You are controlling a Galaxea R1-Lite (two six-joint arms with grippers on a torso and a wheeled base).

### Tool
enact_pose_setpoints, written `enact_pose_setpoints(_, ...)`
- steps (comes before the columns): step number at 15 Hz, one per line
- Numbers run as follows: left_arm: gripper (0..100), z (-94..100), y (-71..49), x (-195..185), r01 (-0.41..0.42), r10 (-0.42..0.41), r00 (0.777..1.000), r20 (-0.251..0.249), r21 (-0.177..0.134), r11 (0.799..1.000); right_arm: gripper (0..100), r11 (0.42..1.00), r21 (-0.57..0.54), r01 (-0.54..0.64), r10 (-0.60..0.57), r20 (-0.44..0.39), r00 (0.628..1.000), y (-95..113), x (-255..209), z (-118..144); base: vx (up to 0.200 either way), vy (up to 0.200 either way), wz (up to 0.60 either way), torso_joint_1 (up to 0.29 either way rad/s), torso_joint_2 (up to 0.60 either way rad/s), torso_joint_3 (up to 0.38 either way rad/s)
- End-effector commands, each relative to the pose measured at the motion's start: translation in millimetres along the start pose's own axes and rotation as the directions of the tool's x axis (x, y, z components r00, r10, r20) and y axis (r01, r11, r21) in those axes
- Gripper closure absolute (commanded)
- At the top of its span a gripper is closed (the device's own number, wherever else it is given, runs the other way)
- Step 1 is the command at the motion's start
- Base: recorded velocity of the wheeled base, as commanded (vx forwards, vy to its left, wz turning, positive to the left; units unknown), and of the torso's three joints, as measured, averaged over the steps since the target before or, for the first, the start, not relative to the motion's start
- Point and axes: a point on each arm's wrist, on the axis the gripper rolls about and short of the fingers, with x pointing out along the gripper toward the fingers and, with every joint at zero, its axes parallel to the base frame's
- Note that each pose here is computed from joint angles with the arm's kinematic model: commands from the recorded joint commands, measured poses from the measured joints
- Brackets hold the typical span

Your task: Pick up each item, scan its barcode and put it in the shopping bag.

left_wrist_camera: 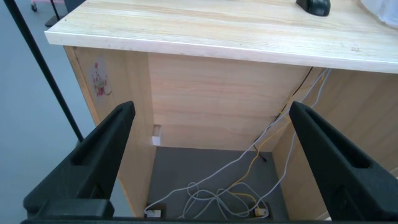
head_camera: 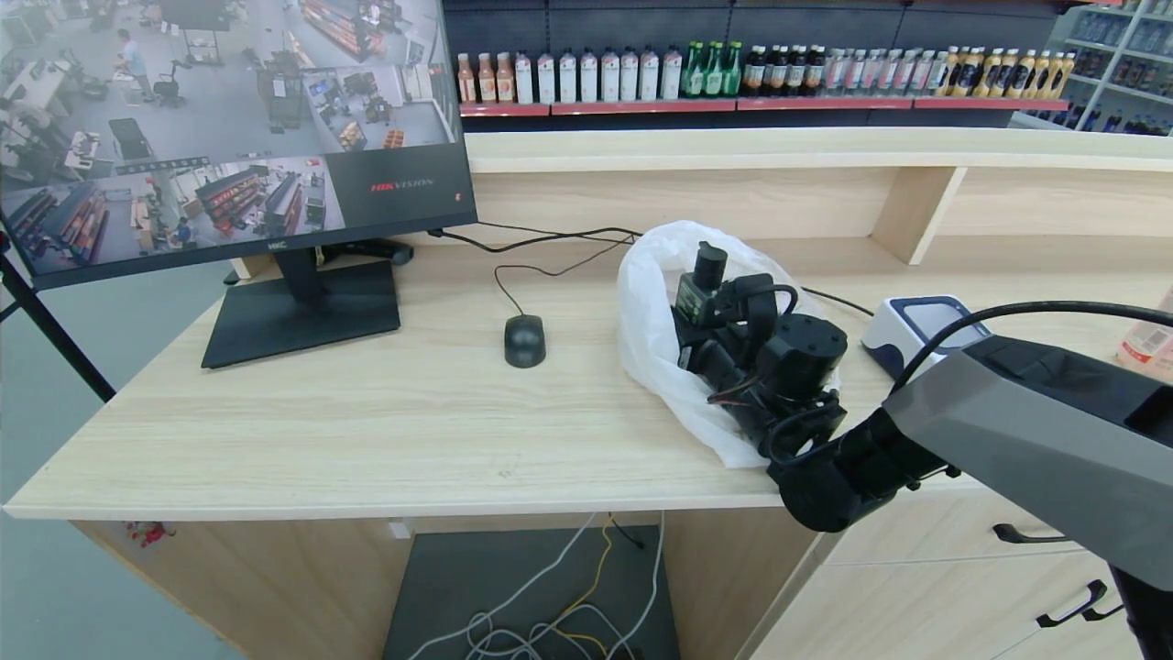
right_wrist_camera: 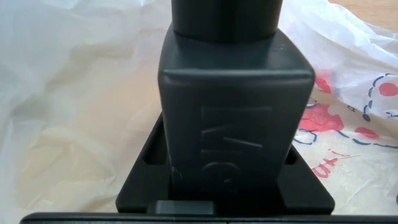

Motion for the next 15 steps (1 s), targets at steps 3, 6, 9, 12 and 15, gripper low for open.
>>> enact_pose_setpoints(3, 0, 0.0, 0.0, 0, -0.001, 0.001, 1.0, 0.0, -0.001, 1.0, 0, 1.0, 0.001, 0.002, -0.002, 0.011, 1.0, 0, 0, 0, 0.0, 0.0, 0.0, 0.0, 0.0, 0.0)
enact_pose_setpoints(6, 0, 0.0, 0.0, 0, -0.001, 0.001, 1.0, 0.0, -0.001, 1.0, 0, 1.0, 0.006, -0.001, 0.001, 0.028, 1.0, 1, -1, 6, 0.0, 0.0, 0.0, 0.0, 0.0, 0.0)
enact_pose_setpoints(9, 0, 0.0, 0.0, 0, -0.001, 0.001, 1.0, 0.0, -0.001, 1.0, 0, 1.0, 0.01, -0.003, 0.003, 0.047, 0.999, 2, -1, 15, 0.0, 0.0, 0.0, 0.0, 0.0, 0.0)
enact_pose_setpoints(12, 0, 0.0, 0.0, 0, -0.001, 0.001, 1.0, 0.0, -0.001, 1.0, 0, 1.0, 0.016, -0.006, 0.005, 0.076, 0.997, 3, -4, 29, 0.0, 0.0, 0.0, 0.0, 0.0, 0.0)
enact_pose_setpoints(15, 0, 0.0, 0.0, 0, -0.001, 0.001, 1.0, 0.0, -0.001, 1.0, 0, 1.0, 0.019, -0.005, 0.003, 0.099, 0.995, -1, -14, 49, 0.0, 0.0, 0.0, 0.0, 0.0, 0.0)
